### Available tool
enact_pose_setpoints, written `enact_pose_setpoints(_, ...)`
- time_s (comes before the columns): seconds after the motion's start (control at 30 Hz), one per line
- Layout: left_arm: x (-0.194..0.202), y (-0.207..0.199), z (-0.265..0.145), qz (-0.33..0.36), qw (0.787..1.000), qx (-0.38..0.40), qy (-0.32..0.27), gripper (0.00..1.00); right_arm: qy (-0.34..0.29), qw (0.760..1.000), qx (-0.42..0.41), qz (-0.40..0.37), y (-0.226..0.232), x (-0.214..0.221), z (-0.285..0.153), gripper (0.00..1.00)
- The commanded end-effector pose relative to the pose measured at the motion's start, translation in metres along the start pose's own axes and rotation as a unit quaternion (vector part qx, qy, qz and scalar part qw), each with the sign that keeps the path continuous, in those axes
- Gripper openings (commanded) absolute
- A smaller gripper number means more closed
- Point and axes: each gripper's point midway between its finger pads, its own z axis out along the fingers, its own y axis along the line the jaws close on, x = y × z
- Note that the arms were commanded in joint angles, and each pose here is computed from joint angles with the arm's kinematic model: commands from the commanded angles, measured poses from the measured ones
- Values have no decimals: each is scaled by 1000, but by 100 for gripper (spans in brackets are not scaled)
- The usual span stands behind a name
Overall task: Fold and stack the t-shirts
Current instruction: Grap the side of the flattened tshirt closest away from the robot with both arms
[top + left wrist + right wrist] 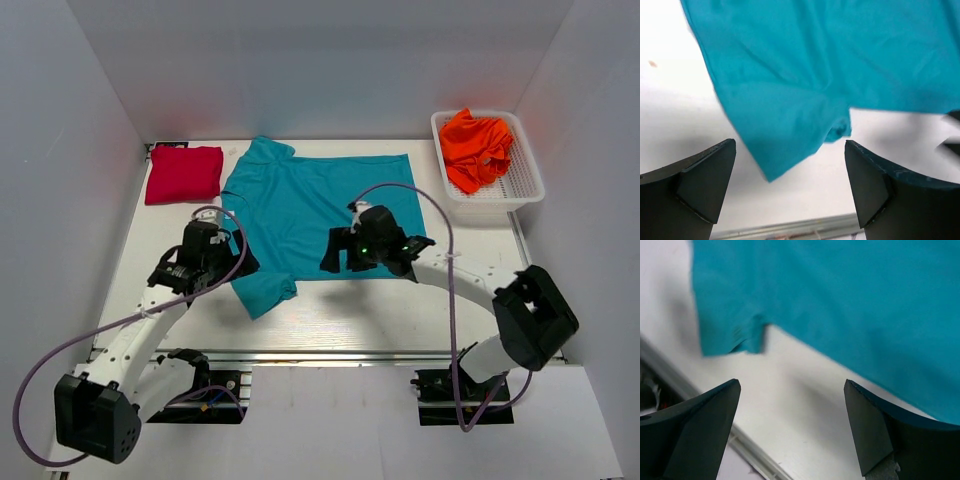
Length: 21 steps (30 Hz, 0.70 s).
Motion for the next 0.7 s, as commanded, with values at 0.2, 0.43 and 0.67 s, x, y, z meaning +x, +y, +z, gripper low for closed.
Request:
enact_pose_setpoints(0.2,109,12,10,6,978,4,209,91,-61,960,227,151,-132,11,-70,90)
enact_pose_setpoints(0.43,135,27,8,-19,970,-49,237,75,-97,933,298,176,-169,23,-110,90)
enact_pose_setpoints(0.67,117,24,32,-2,982,-40,187,61,-71,922,321,206,-194,50,-112,90)
